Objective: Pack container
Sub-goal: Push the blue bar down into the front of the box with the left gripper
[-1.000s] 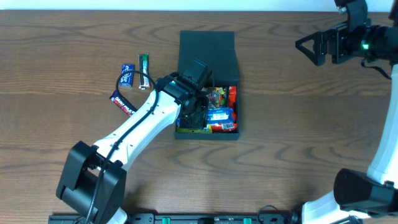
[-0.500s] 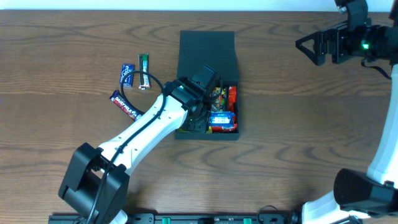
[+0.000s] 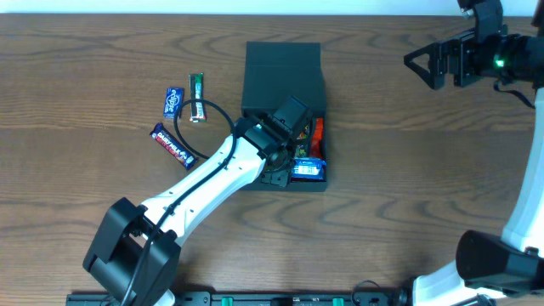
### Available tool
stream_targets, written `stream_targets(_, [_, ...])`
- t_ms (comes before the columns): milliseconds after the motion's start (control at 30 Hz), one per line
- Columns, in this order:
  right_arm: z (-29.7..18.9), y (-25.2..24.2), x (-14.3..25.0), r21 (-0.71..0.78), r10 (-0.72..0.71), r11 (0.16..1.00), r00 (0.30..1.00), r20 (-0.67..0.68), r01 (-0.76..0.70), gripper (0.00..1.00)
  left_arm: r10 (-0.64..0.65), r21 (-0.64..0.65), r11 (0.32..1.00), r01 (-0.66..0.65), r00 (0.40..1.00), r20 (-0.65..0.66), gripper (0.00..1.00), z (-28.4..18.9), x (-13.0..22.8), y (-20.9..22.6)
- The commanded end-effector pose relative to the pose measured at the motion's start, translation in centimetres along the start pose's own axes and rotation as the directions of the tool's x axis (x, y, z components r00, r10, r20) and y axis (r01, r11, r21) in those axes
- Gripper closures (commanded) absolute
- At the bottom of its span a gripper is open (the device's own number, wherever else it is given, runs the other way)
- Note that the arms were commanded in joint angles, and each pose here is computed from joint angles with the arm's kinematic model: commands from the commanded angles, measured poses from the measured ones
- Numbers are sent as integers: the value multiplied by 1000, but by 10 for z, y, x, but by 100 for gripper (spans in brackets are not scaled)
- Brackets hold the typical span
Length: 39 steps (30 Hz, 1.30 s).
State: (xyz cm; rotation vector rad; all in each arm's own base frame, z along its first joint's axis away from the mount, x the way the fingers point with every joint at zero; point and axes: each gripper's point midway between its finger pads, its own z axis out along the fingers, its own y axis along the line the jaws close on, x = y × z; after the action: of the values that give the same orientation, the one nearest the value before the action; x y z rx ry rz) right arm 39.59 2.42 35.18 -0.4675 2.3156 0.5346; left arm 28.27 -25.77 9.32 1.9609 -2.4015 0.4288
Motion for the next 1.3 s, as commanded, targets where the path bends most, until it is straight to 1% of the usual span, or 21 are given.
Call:
stream_targets(0, [0, 0, 0, -18, 3, 1000, 1000, 7, -3, 1, -55, 28, 998, 54, 998, 34, 94, -4, -6, -3])
stream_targets(400, [0, 0, 0, -17, 4, 1000, 1000, 6, -3, 1, -54, 8, 998, 54, 998, 35, 94, 11, -4, -4])
stream_targets(900, [0, 0, 0, -17, 3, 1000, 1000, 6, -3, 1, -35, 14, 999, 34, 997, 72, 94, 16, -10, -5])
stream_targets(1267, [0, 1, 1, -18, 5, 1000, 1000, 4, -5, 1, -23, 11, 1000, 23, 997, 72, 94, 19, -10, -6])
